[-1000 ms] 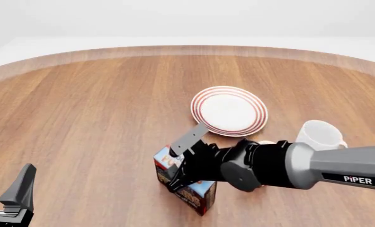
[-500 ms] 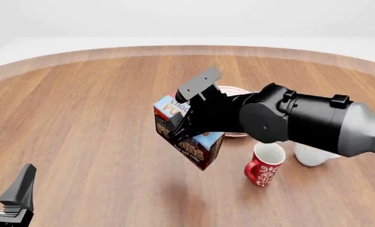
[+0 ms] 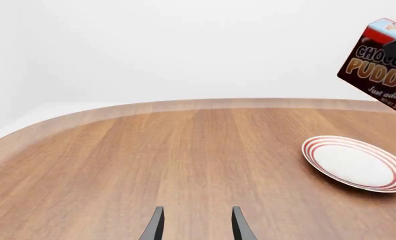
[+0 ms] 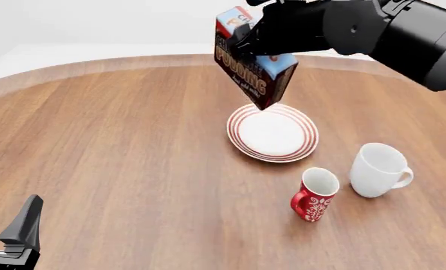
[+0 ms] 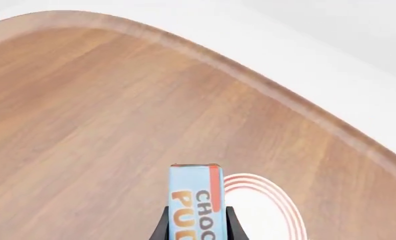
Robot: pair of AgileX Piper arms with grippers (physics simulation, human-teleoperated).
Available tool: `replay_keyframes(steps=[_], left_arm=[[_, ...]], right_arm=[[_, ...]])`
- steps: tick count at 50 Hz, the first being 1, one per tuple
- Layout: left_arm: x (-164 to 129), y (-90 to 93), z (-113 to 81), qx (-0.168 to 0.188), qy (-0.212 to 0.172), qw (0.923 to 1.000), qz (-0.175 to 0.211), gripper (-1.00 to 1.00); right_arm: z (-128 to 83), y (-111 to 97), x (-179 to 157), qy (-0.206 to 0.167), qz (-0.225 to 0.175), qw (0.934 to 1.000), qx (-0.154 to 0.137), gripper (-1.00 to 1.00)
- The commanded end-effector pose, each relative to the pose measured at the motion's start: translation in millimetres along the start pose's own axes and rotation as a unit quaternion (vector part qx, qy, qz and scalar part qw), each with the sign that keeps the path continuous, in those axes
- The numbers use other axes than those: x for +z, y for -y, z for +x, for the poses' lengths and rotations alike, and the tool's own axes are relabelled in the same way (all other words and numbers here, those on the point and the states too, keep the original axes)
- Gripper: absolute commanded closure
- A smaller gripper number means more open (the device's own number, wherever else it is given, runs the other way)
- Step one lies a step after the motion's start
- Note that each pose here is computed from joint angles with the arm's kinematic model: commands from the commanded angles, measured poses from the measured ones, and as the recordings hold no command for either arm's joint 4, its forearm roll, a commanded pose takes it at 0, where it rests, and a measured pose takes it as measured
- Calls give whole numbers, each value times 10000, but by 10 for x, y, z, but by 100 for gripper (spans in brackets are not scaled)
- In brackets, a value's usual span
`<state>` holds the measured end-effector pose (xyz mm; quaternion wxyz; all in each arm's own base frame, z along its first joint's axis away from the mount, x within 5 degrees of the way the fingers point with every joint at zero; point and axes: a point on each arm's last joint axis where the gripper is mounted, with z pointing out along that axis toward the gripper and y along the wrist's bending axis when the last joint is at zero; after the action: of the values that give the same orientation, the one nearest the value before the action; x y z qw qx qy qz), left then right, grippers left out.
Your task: Put the chocolate pudding to the right of the plate.
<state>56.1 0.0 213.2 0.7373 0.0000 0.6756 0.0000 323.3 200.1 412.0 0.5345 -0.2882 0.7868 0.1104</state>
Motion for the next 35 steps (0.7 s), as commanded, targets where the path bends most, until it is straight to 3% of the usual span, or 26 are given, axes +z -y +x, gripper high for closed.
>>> replay_keyframes(steps=[1,6,7,9,12,15,28,35], left_arm=[[0,0,0,0,0,10000,0,-100],[0,0,0,0,0,10000,0,-100],[0,0,0,0,0,10000,0,-100],[0,0,0,0,0,10000,0,-100],[0,0,0,0,0,10000,0,-100],[0,0,0,0,0,10000,0,-100],[0,0,0,0,0,10000,0,-100],[0,0,0,0,0,10000,0,-100]], right_arm=[[-246,589,126,61,635,9975,297,100],[-312,902,150,78,958,9944,429,100],[-345,889,189,96,929,9945,478,100],[-286,1150,248,28,1187,9911,594,100],[-244,1369,324,-42,1380,9881,680,100],[-219,1411,428,-112,1383,9874,762,100],[232,1870,584,-369,1813,9764,1116,100],[600,2111,552,-599,2077,9692,1177,100]])
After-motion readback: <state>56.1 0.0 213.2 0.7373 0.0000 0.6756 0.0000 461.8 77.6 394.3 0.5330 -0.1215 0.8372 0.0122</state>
